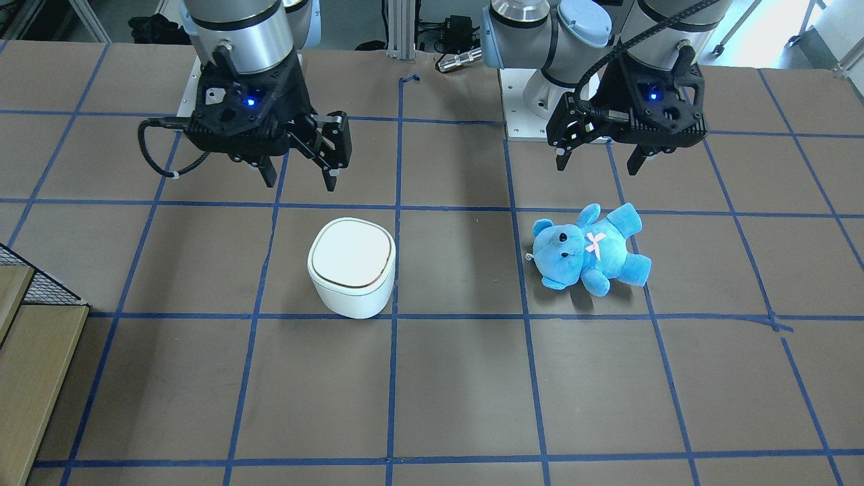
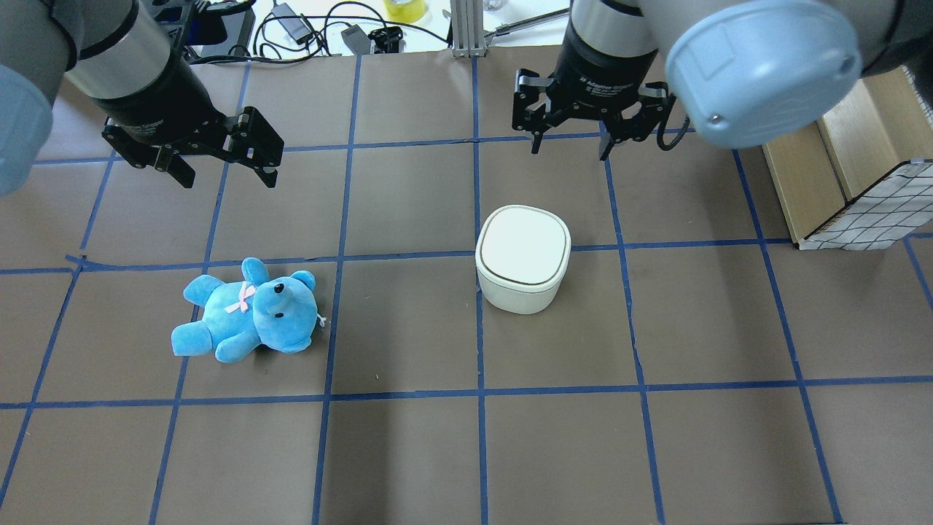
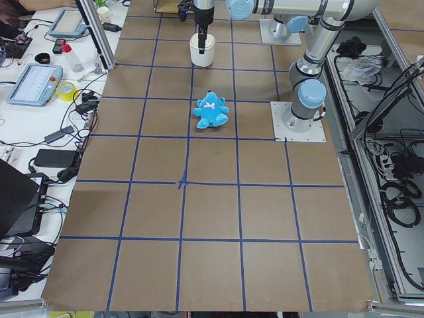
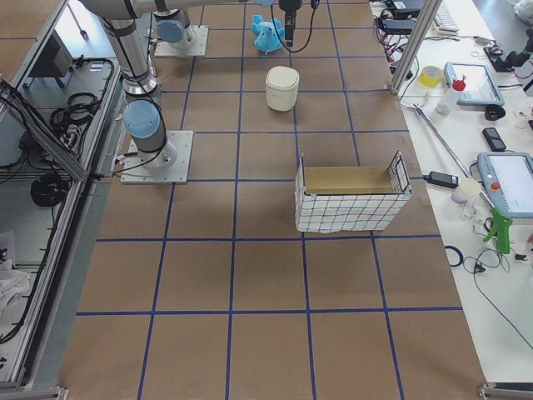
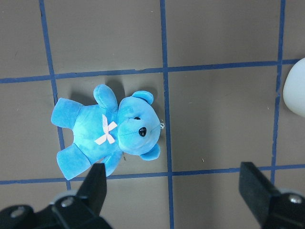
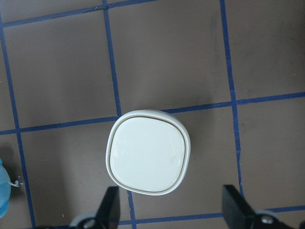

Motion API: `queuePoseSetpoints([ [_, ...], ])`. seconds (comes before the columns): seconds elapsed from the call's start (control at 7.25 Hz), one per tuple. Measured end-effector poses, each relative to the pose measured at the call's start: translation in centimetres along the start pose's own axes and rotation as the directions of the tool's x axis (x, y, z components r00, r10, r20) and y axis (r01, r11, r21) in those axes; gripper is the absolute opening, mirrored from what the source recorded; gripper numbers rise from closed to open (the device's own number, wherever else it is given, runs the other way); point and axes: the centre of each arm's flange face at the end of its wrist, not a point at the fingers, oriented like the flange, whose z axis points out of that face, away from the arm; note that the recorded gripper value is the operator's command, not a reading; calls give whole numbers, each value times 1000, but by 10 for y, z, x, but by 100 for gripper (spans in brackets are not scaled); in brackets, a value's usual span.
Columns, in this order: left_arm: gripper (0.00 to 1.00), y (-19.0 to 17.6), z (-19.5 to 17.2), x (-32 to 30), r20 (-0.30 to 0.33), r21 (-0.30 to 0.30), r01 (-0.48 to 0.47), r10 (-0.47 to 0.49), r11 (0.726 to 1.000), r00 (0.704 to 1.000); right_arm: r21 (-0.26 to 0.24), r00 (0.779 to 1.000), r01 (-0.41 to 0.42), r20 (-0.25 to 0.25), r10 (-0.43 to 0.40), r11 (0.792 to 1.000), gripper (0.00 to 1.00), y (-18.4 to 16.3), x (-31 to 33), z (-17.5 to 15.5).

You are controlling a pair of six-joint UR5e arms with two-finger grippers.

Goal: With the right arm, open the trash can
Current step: 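Move the right gripper over the white trash can lid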

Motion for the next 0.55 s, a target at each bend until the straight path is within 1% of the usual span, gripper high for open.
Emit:
queuePoseSetpoints([
  [0.14, 100, 0, 0, 0, 0, 0, 0, 0, 1000, 1000, -32, 1000, 24, -17, -25, 999, 0, 12, -12, 16],
  [0.28, 100, 0, 0, 0, 0, 0, 0, 0, 1000, 1000, -85, 998, 39, -37, -42, 996, 0, 25, -14, 40],
  [0.55, 100, 0, 0, 0, 1, 0, 0, 0, 1000, 1000, -190, 994, 66, -72, -81, 980, 0, 47, -6, 90],
])
